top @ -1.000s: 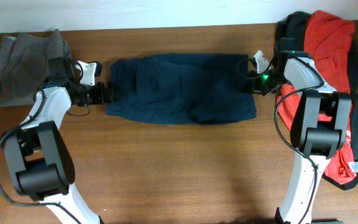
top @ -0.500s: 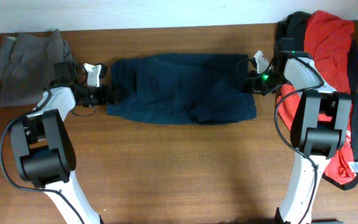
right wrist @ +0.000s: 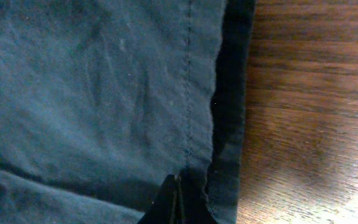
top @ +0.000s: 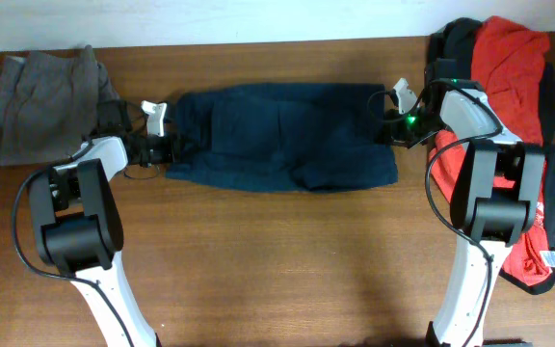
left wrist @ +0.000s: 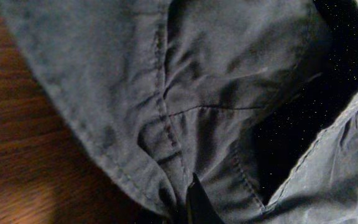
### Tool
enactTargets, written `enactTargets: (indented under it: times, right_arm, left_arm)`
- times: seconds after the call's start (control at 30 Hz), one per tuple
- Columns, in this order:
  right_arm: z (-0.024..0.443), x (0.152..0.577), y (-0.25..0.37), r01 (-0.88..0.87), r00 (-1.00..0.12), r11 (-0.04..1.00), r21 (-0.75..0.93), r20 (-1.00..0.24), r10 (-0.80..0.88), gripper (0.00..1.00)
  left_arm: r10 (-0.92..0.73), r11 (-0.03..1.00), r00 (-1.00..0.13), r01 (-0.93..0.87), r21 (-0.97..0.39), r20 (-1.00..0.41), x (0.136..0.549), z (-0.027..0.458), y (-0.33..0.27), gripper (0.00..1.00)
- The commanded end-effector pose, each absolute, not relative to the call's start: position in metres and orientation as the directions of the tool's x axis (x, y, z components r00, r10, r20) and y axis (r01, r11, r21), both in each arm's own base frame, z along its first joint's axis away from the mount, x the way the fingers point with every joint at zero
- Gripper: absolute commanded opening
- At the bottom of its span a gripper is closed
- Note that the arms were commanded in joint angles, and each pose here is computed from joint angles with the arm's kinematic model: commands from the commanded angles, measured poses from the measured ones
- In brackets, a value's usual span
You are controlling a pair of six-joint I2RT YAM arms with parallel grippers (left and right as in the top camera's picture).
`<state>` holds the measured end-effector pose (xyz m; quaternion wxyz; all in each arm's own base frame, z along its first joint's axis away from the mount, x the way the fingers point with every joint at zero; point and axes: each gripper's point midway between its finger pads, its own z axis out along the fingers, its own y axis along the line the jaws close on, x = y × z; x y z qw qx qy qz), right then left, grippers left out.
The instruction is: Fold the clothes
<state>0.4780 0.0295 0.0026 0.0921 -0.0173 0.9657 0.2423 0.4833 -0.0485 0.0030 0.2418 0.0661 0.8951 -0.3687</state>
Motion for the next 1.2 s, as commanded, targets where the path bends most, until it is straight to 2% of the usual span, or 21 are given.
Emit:
enactTargets:
  times: [0.0,0.2,0.5,0.87,1.17]
  right_arm:
    - [-0.029,0.456,0.033,-0.050,-0.996,0.895,0.443,-0.086,-0.013,0.04]
    - [-0.027,0.452,0.067,-0.108,-0.993,0.880,0.463,-0.084,-0.078,0.04]
    - [-0.027,0.455,0.101,-0.146,-0.989,0.876,0.460,-0.101,-0.112,0.04]
    - [-0.027,0.457,0.105,-0.154,-0.987,0.876,0.458,-0.114,-0.115,0.04]
    - [-0.027,0.456,0.105,-0.152,-0.987,0.876,0.458,-0.108,-0.115,0.04]
  left_arm:
    - [-0.131,0.734,-0.908,0.181,-0.655,-0.397,0.473,-0.018,-0.027,0.01]
    - [-0.170,0.774,-0.897,0.134,-0.618,-0.408,0.465,0.009,0.016,0.01]
    - [-0.115,0.850,-0.865,0.169,-0.498,-0.488,0.465,0.063,0.020,0.01]
    - [0.093,0.869,-0.764,0.375,-0.323,-0.638,0.465,0.142,-0.063,0.01]
    - [0.240,0.780,-0.663,0.566,-0.265,-0.709,0.454,0.166,-0.170,0.01]
